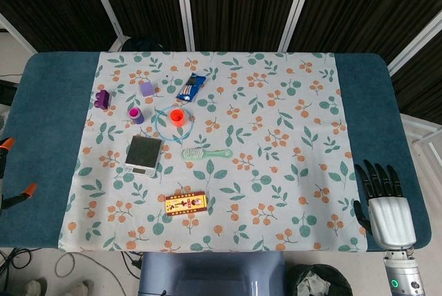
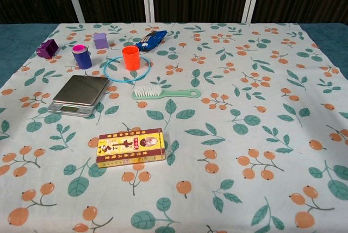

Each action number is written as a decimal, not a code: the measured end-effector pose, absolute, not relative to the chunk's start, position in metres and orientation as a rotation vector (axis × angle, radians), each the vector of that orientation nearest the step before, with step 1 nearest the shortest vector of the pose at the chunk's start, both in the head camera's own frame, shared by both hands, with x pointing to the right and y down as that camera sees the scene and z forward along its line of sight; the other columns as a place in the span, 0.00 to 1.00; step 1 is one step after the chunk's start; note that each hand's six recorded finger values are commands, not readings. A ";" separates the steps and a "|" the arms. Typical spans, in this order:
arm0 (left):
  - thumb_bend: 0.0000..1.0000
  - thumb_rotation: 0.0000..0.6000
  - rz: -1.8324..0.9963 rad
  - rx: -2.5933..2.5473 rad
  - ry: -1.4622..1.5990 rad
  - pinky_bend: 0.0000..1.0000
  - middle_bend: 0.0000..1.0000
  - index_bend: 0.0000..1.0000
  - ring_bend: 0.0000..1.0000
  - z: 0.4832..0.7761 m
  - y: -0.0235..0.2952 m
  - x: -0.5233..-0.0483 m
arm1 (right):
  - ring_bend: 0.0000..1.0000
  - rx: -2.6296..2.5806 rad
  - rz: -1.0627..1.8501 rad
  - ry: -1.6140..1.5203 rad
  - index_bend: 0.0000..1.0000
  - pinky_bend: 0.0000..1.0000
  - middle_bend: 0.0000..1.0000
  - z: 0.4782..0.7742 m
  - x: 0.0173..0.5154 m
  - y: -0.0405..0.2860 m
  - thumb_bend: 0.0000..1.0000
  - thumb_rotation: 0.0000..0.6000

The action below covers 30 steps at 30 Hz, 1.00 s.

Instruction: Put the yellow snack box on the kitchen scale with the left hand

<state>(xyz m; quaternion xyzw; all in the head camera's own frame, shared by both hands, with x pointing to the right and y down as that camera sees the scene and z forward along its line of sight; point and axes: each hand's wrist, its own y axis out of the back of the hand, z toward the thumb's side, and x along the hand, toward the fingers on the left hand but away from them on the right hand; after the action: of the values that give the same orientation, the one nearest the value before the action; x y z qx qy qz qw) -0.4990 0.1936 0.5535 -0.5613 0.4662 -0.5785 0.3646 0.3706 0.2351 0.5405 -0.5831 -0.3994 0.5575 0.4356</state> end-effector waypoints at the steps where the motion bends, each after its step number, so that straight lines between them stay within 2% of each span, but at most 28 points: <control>1: 0.15 1.00 -1.488 -1.444 1.199 0.04 0.06 0.07 0.01 0.553 0.194 -0.499 | 0.06 -1.451 1.387 -0.994 0.03 0.01 0.07 0.540 0.371 0.235 0.51 1.00; 26: 0.15 1.00 -1.494 -1.451 1.184 0.04 0.07 0.05 0.02 0.556 0.195 -0.497 | 0.06 -1.446 1.390 -0.999 0.03 0.01 0.07 0.539 0.373 0.235 0.51 1.00; 28: 0.16 1.00 -1.496 -1.454 1.180 0.11 0.11 0.05 0.09 0.556 0.195 -0.496 | 0.06 -1.446 1.389 -0.998 0.03 0.01 0.07 0.539 0.373 0.235 0.51 1.00; 30: 0.21 1.00 -1.497 -1.460 1.171 0.28 0.24 0.05 0.24 0.557 0.196 -0.495 | 0.06 -1.447 1.390 -0.997 0.03 0.01 0.07 0.539 0.373 0.235 0.51 1.00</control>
<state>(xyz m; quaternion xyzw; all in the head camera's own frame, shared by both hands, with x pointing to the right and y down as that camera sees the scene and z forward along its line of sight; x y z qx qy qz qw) -0.4946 0.1959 0.5569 -0.5676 0.4550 -0.5817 0.3640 0.3731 0.2353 0.5390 -0.5813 -0.4007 0.5586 0.4354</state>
